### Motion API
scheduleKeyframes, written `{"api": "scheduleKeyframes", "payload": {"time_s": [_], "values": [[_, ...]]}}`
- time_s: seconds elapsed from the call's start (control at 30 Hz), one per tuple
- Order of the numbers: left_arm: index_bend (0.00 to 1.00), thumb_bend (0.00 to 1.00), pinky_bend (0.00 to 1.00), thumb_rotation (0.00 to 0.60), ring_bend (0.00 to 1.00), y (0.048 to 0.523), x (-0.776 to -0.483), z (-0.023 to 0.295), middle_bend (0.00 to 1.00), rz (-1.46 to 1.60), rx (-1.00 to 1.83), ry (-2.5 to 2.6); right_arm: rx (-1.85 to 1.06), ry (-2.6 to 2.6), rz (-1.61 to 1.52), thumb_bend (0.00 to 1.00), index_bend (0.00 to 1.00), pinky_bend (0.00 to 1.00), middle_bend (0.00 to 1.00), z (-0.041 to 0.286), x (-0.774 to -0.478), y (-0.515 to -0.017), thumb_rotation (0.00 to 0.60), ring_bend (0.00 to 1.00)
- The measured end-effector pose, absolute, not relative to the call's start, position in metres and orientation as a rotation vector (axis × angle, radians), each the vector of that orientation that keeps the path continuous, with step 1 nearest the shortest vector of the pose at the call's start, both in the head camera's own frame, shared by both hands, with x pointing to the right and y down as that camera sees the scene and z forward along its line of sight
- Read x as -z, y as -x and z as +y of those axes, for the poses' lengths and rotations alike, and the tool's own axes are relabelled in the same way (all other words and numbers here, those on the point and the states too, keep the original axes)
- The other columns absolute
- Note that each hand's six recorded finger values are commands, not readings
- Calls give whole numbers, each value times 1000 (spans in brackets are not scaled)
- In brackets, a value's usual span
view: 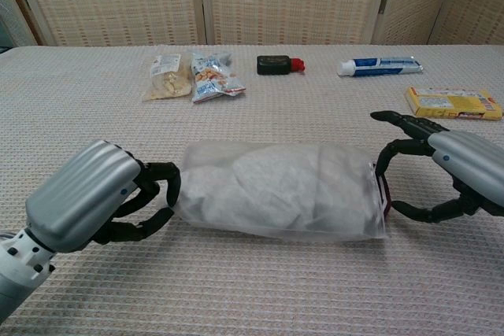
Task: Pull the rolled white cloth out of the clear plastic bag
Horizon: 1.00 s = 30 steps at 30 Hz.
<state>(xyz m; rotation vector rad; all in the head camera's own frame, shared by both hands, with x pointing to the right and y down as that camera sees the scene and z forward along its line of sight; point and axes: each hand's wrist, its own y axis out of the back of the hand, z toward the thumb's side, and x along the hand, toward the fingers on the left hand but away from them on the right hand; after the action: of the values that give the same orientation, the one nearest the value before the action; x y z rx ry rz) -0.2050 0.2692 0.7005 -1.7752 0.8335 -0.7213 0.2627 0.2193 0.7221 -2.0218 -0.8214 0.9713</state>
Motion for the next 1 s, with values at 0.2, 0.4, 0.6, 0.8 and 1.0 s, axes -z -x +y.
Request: {"api": "scheduleKeyframes", "payload": {"time_s": [0.2,0.4,0.6,0.8,1.0], "values": [[752,489,1000,600,1000,208,-700,266,1000,835,727,1768,-943,2037,-818,264,343,0,0,226,-728,-253,600,0],[753,488,1000,600,1000,211,-700,263,1000,843,731,1761,-924,2054,-810,264,319,0,0,231,-727,-252,600,0],[753,488,1000,600,1000,212,-700,261,1000,850,736,1760,-921,2045,-795,264,318,0,0,233,-723,-258,600,0],[754,489,1000,600,1000,212,-701,261,1000,842,738,1759,-940,2051,-778,265,318,0,0,236,-727,-256,600,0],[753,488,1000,600,1000,212,-702,260,1000,843,740,1756,-928,2060,-822,264,377,0,0,234,-731,-246,600,0]]}}
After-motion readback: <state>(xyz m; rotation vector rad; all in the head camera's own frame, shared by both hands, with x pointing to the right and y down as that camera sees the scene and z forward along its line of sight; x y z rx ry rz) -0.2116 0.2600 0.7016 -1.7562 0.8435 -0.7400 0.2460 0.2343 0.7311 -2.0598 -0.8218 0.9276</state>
